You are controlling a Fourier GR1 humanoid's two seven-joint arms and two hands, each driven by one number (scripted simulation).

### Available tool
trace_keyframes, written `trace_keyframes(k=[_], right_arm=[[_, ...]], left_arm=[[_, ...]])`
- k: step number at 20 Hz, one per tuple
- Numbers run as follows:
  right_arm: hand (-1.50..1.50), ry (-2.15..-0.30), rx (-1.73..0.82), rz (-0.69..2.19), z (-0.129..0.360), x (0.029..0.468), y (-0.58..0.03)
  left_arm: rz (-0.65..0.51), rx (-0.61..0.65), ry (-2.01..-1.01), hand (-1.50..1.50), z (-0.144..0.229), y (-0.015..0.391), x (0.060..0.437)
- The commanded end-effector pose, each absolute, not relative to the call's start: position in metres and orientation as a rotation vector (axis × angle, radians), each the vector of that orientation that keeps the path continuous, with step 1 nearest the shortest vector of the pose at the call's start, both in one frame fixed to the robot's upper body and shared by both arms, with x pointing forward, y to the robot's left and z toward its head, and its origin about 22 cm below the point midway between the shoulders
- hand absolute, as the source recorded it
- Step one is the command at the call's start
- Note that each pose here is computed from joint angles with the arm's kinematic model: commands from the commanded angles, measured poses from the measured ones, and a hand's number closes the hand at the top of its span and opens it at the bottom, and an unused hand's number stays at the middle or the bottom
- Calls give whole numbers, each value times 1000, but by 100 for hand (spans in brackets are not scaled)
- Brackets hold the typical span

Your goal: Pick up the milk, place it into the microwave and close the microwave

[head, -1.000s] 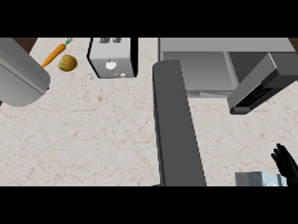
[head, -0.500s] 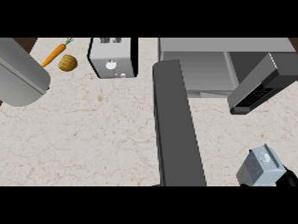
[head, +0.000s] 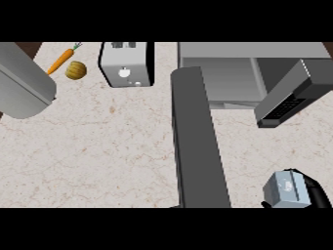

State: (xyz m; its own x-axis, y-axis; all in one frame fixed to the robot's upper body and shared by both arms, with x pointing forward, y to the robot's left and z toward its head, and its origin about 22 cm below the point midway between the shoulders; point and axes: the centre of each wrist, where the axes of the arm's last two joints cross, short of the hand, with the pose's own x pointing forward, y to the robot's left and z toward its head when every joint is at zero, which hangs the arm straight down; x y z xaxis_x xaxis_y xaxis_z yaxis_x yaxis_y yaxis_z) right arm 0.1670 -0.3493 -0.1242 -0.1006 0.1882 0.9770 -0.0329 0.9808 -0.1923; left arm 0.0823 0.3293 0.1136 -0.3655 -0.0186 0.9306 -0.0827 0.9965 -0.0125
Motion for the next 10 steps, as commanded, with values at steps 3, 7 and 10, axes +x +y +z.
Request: trace_keyframes(k=[3, 7, 10], right_arm=[[150, -1893, -189, 159, -117, 235, -321], [150, -1934, -129, 196, -127, 258, -324], [150, -1961, 14, 181, -109, 283, -311]], left_arm=[[56, 43, -1948, -150, 113, 328, 87], [60, 37, -1966, -150, 108, 335, 84], [48, 29, -1962, -150, 108, 337, 80]])
